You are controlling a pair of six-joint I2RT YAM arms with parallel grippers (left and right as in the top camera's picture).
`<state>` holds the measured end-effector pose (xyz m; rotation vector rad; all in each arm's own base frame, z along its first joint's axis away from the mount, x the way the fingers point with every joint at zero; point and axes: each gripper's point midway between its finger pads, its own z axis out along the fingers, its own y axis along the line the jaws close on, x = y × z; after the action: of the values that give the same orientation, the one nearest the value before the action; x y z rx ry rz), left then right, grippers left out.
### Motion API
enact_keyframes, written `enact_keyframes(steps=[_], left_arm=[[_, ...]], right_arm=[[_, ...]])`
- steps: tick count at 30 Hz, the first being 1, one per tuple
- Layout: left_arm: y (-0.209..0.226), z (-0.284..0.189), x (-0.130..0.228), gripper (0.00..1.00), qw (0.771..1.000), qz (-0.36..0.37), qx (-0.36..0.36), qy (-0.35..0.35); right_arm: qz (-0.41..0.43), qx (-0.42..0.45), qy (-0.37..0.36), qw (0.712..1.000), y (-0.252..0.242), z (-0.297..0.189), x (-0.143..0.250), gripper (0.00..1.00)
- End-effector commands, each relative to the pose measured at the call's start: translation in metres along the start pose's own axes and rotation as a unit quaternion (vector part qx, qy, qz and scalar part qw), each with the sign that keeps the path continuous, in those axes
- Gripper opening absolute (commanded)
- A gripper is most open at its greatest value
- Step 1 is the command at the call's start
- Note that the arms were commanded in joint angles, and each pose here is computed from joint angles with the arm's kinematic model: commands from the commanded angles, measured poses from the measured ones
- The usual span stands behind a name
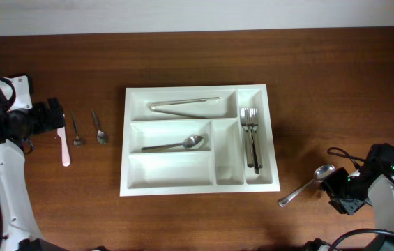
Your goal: Pack container
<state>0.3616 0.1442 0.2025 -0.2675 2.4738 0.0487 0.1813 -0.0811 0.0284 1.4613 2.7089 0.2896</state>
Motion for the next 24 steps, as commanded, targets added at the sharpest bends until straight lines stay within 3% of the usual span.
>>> enact_keyframes(steps=[1, 14, 24], left_arm=[[0.001, -0.007, -0.007, 0.99, 1.0, 0.008, -0.003, -0.012], [0.001, -0.007, -0.007, 0.99, 1.0, 0.008, -0.003, -0.012], [0.001, -0.007, -0.007, 0.99, 1.0, 0.008, -0.003, -0.012]], right_arm=[[-0.01, 0.001, -0.026, 1.0, 0.004, -0.006, -0.012, 0.47], [-0.096, 0.001, -0.061, 0.993, 0.057, -0.019, -0.019, 0.48], [-0.038, 0.046, -0.023, 0.998, 0.056, 0.007, -0.014, 0.52]])
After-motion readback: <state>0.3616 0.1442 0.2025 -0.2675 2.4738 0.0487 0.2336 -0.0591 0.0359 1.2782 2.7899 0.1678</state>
